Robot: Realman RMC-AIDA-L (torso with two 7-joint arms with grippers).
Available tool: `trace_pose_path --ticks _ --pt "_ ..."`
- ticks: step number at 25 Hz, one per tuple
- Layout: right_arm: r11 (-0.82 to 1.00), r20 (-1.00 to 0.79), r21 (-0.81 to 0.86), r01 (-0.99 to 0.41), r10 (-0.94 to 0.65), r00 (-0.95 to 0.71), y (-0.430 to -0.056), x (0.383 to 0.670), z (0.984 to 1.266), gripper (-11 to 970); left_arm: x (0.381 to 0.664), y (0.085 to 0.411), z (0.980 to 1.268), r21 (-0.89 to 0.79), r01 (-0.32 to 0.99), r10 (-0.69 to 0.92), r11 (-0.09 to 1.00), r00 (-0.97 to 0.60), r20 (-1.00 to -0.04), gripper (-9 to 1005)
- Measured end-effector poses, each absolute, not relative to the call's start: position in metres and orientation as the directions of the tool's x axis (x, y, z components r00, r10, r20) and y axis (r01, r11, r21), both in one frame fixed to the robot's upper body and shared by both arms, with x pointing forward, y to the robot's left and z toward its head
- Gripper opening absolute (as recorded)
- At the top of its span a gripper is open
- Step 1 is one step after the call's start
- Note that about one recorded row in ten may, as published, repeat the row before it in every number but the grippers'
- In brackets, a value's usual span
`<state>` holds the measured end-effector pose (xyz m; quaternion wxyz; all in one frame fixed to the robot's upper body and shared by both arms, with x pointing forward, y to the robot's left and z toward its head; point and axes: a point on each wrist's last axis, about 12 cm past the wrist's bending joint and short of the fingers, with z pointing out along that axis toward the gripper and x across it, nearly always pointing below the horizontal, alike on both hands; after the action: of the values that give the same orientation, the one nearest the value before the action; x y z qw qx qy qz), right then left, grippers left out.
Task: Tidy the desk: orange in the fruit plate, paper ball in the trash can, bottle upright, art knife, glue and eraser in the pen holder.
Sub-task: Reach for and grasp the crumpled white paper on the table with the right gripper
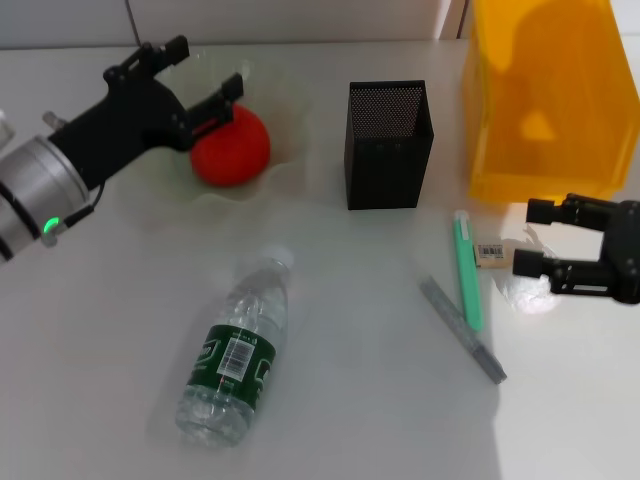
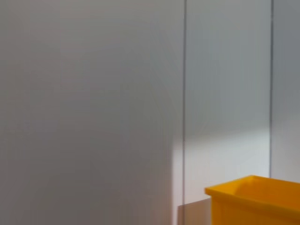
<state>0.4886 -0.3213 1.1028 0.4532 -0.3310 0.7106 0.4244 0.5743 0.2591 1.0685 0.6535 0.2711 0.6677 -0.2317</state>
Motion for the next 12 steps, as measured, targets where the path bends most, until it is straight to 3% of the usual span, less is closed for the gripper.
trace_pose_path --ticks 3,4,8,10,12 --pt "0.453 -0.886 0.355 -0.818 -0.116 -0.449 -0.327 0.496 1.126 826 0.550 0.259 1.062 0.063 0.739 0.059 0.670 0.031 -0.998 839" --pt "0.503 -0.836 0.383 -0.775 -0.169 -0.523 -0.329 0.503 1.147 826 0.538 0.258 1.057 0.075 0.773 0.071 0.630 0.039 -0.997 877" --pt "0.599 -0.740 0.377 -0.706 -0.264 -0.619 -0.324 0.513 1.180 825 0.514 0.251 1.045 0.068 0.850 0.098 0.522 0.020 -0.995 875" --pt "0.714 -0.601 0.288 -0.638 -0.383 -0.701 -0.300 0.522 1.215 825 0.502 0.243 1.037 0.047 0.894 0.129 0.446 -0.013 -0.992 874" --pt "0.746 -0.564 0.263 -0.612 -0.397 -0.725 -0.293 0.525 1.220 825 0.497 0.239 1.033 0.032 0.910 0.140 0.414 -0.029 -0.990 874"
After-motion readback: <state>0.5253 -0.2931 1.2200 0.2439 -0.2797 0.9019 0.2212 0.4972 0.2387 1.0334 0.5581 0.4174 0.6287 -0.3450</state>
